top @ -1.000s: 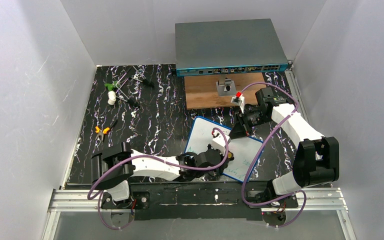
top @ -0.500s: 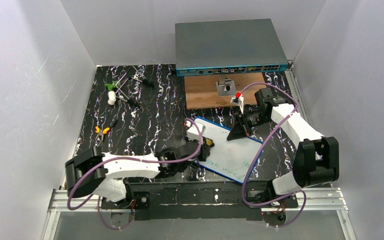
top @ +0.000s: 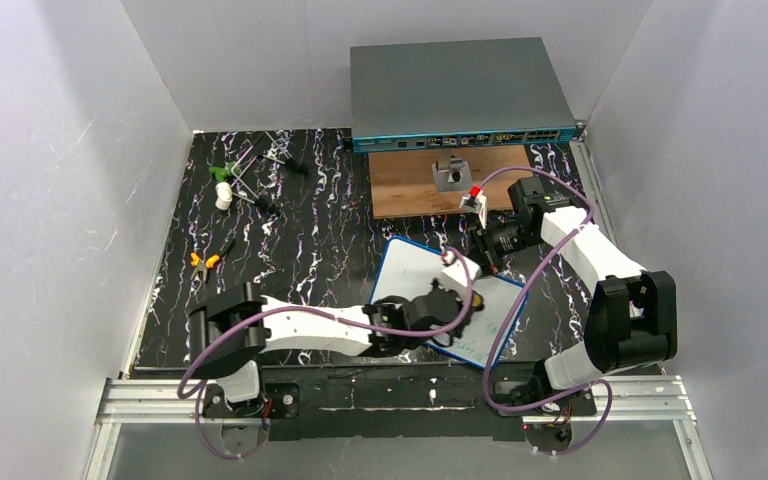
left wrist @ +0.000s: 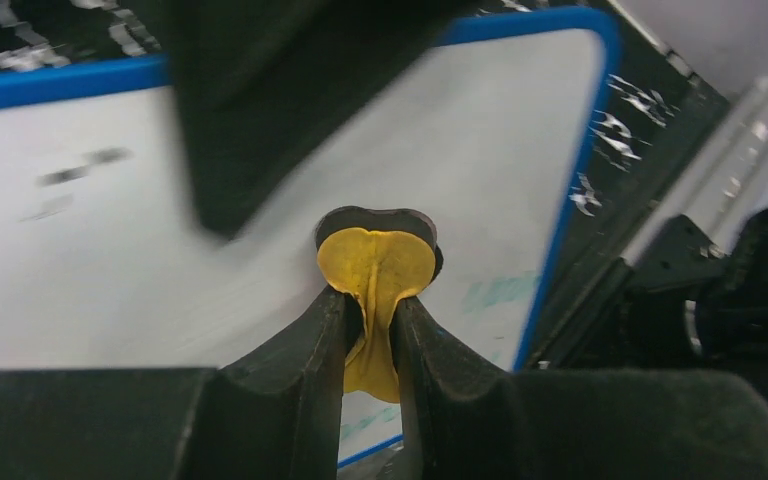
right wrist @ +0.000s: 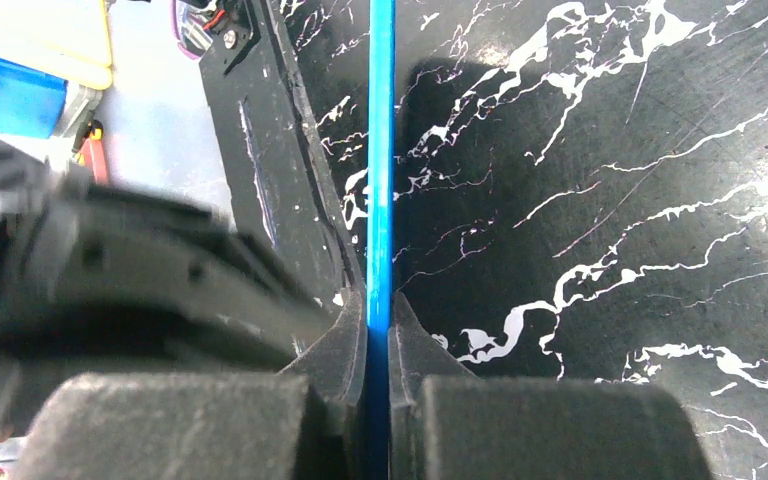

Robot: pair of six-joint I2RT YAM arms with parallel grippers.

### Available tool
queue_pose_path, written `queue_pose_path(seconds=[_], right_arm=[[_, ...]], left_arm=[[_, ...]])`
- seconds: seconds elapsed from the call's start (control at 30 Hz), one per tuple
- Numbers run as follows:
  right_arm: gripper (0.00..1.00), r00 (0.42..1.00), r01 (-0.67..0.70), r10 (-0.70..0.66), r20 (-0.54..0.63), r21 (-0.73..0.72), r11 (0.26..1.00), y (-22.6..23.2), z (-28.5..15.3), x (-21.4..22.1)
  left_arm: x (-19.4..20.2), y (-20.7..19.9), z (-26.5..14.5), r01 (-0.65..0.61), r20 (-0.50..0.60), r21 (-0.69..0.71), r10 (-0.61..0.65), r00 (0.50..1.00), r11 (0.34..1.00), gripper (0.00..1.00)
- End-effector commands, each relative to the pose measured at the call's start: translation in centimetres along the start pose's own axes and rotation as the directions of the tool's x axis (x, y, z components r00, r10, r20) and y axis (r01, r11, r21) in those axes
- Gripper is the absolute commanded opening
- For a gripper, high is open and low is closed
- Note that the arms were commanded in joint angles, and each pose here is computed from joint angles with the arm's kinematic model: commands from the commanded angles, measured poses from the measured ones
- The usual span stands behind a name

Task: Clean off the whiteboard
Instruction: Erase the whiteboard at the center of the board.

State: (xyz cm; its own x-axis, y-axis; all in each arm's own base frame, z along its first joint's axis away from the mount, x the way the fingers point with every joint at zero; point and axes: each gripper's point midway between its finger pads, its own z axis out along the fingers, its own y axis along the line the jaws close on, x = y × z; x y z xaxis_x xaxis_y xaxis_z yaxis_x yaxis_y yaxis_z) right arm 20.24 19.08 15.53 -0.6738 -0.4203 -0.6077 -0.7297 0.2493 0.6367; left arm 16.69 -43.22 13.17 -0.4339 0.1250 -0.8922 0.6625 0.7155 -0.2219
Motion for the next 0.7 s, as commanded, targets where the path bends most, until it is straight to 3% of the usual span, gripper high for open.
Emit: queue_pose_path(seconds=[0.0,0.13,0.3,0.5,0.67], right_arm=[[0.01,0.998,-0.010,0.016,0.058,-0.100,0.995,2.5,-0.2,-1.5],[0.01,0.998,-0.008,0.013,0.057,-0.097,0.995,2.5,-0.2,-1.5],[0.01,0.999,-0.004,0.009,0.052,-0.081,0.997,2.3,-0.3,-1.4],[0.01,0.999,0.000,0.004,0.053,-0.058,0.998,2.0,-0.4,-1.4],[0.01,0.999,-0.001,0.003,0.049,-0.044,0.999,1.7,-0.4,-1.3]], left_arm=[[-0.4,-4.6,1.1,-0.082,-0.014,0.096,0.084,0.996,0.992,0.00],[-0.3,-5.9,1.6,-0.146,-0.023,0.098,0.149,0.989,0.984,0.00],[1.4,-1.6,-0.4,-0.173,-0.037,-0.005,0.173,0.984,0.985,0.00],[1.0,2.2,-1.8,0.011,-0.017,-0.008,-0.011,1.000,1.000,0.00],[0.3,-0.6,-1.7,-0.102,-0.027,0.051,0.103,0.994,0.993,0.00]])
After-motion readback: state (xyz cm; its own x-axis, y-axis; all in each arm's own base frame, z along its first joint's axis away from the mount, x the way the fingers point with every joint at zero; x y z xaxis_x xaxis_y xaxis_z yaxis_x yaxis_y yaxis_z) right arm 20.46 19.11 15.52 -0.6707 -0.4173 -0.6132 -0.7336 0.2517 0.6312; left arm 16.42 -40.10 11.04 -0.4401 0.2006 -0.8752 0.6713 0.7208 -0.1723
